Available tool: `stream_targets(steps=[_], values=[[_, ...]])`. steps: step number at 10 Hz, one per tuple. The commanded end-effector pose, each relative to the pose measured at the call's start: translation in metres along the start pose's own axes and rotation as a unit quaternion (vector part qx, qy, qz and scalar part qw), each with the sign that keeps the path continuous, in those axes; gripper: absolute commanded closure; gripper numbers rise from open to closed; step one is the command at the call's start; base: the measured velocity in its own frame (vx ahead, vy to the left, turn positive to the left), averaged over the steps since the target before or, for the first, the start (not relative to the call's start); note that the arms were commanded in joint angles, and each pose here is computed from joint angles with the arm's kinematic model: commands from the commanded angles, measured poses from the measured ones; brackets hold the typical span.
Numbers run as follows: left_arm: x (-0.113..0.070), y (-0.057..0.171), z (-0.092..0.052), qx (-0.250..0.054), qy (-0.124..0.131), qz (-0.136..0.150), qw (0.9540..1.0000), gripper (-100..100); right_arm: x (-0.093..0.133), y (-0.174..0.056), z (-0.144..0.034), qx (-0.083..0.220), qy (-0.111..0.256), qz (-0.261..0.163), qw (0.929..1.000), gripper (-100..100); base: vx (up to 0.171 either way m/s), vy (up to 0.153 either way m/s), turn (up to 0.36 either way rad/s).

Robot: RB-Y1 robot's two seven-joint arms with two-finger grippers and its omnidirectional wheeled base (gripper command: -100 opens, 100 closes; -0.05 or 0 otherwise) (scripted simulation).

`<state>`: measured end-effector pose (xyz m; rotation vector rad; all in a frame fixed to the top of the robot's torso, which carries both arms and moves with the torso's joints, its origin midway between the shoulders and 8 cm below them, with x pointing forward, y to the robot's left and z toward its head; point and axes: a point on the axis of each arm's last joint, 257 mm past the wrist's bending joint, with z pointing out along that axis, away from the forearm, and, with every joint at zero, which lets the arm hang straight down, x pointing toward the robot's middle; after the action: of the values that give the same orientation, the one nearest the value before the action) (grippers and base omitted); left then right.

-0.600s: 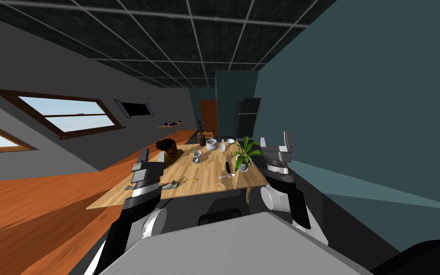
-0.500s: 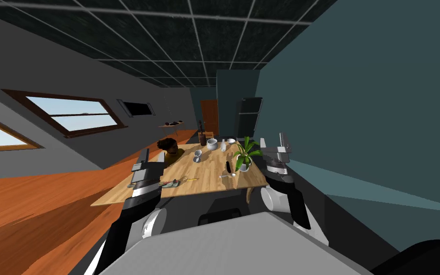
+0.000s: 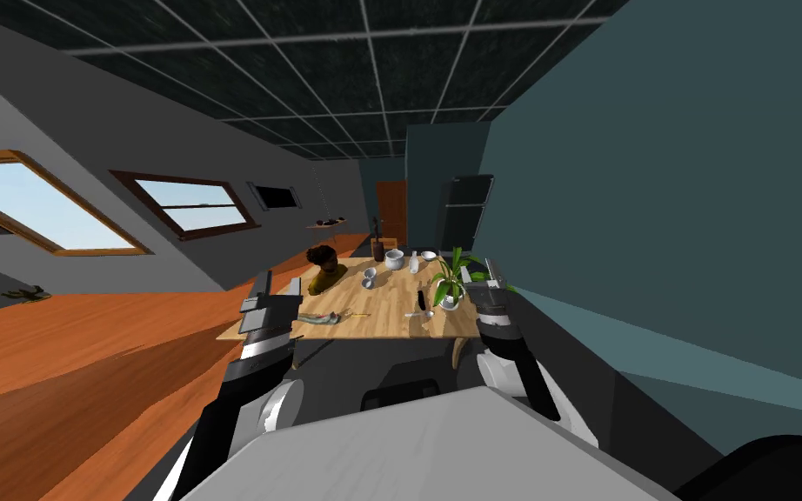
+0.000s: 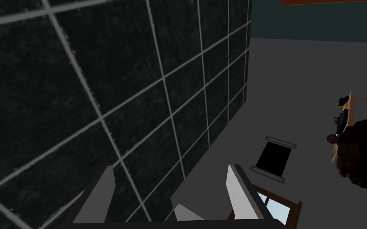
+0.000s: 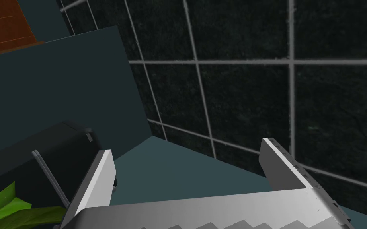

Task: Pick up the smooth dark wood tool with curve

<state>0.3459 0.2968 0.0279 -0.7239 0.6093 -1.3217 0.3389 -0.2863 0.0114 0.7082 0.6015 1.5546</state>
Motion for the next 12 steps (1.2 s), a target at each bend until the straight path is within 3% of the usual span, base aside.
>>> stream_targets(steps=[1, 3, 6, 9, 10, 11, 12], values=[[0.000, 0.000, 0.000, 0.000, 0.000, 0.000, 1.0000, 0, 0.002, -0.014, -0.006, 0.016, 0.007, 0.011, 0.9998, -100, -0.064, 0.011, 0.085], [0.000, 0.000, 0.000, 0.000, 0.000, 0.000, 1.0000, 0, 0.009, -0.045, -0.028, 0.060, 0.036, 0.029, 0.9971, -100, -0.076, 0.016, 0.255], [0.000, 0.000, 0.000, 0.000, 0.000, 0.000, 1.0000, 0, 0.009, -0.073, -0.048, 0.100, 0.046, 0.049, 0.9928, -100, -0.041, 0.009, 0.134], [0.000, 0.000, 0.000, 0.000, 0.000, 0.000, 1.0000, 0, 0.016, -0.105, -0.081, 0.156, 0.079, 0.073, 0.9819, -100, -0.042, 0.018, 0.217], [0.000, 0.000, 0.000, 0.000, 0.000, 0.000, 1.0000, 0, 0.011, -0.116, -0.089, 0.170, 0.072, 0.076, 0.9798, -100, -0.034, 0.008, 0.110], [0.000, 0.000, 0.000, 0.000, 0.000, 0.000, 1.0000, 0, 0.015, -0.131, -0.109, 0.201, 0.089, 0.086, 0.9717, -100, -0.032, 0.019, 0.257], [0.000, 0.000, 0.000, 0.000, 0.000, 0.000, 1.0000, 0, 0.012, -0.136, -0.114, 0.209, 0.085, 0.090, 0.9701, -100, -0.027, 0.013, 0.132]])
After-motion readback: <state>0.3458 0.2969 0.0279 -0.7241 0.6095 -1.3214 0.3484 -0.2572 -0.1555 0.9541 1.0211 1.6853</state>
